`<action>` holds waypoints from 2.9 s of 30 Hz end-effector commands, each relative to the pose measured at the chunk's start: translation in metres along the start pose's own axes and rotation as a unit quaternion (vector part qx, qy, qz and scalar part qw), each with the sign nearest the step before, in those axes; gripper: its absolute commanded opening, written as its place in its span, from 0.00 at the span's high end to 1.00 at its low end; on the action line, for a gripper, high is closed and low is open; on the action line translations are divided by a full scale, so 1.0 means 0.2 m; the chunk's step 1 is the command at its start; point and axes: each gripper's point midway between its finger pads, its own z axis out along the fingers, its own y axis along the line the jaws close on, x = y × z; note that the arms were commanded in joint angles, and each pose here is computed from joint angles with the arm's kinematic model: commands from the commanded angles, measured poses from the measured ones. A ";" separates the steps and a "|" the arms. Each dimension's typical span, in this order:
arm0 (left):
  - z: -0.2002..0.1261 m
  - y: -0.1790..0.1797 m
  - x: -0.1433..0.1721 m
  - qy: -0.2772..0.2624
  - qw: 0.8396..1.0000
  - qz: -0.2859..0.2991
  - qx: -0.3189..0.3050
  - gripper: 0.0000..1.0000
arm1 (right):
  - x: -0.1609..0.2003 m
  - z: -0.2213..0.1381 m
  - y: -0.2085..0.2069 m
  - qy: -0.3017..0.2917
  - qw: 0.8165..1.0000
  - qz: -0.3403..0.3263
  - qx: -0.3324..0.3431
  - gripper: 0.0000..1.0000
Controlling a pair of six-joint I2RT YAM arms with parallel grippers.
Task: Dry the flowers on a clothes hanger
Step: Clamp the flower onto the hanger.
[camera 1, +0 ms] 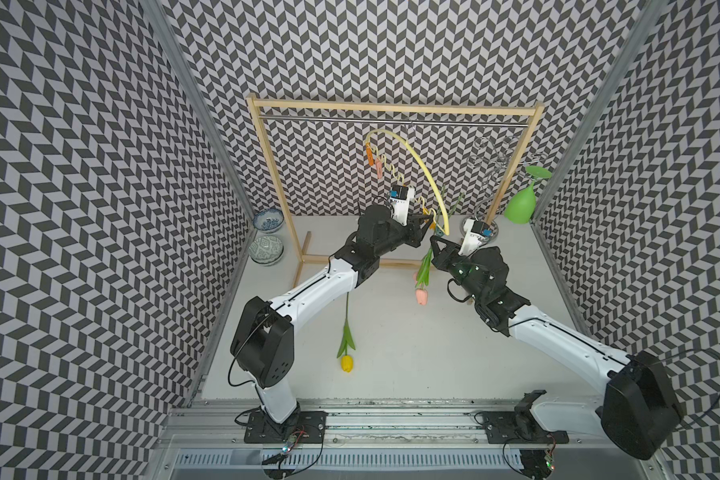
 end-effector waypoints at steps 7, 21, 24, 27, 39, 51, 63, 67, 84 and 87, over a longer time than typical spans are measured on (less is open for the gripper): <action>-0.05 -0.08 -0.12 -0.023 1.000 0.014 0.012 0.74 | -0.01 0.04 -0.01 -0.002 1.000 0.011 -0.011 1.00; -0.03 -0.04 -0.08 -0.016 1.000 0.015 0.005 0.74 | -0.08 0.00 0.07 -0.017 0.999 0.010 -0.040 1.00; -0.02 -0.04 -0.07 -0.014 1.000 0.012 0.007 0.74 | -0.10 -0.02 0.09 -0.024 0.999 0.005 -0.048 1.00; -0.01 -0.04 -0.06 -0.012 1.000 0.010 0.008 0.74 | -0.11 -0.02 0.11 -0.025 0.998 0.000 -0.057 1.00; -0.02 -0.04 -0.07 -0.012 1.000 0.009 0.009 0.72 | -0.09 0.01 0.13 -0.016 0.998 -0.007 -0.065 1.00; -0.03 0.00 -0.02 -0.007 1.000 0.012 -0.009 0.54 | -0.08 -0.01 0.07 -0.021 0.999 -0.012 -0.047 0.64; -0.06 0.07 0.10 0.007 0.999 0.006 -0.034 0.52 | -0.06 -0.06 0.03 -0.017 0.999 -0.017 -0.039 0.61; -0.07 0.08 0.13 0.008 0.999 0.004 -0.035 0.51 | -0.04 -0.09 0.07 -0.003 0.998 -0.034 -0.058 0.60; -0.36 0.12 0.22 0.023 0.996 -0.013 -0.088 0.00 | -0.02 -0.32 0.11 0.049 0.994 -0.078 -0.051 0.54; -0.46 0.16 0.25 0.032 0.991 -0.034 -0.128 0.00 | -0.02 -0.39 0.14 0.066 0.993 -0.080 -0.061 0.51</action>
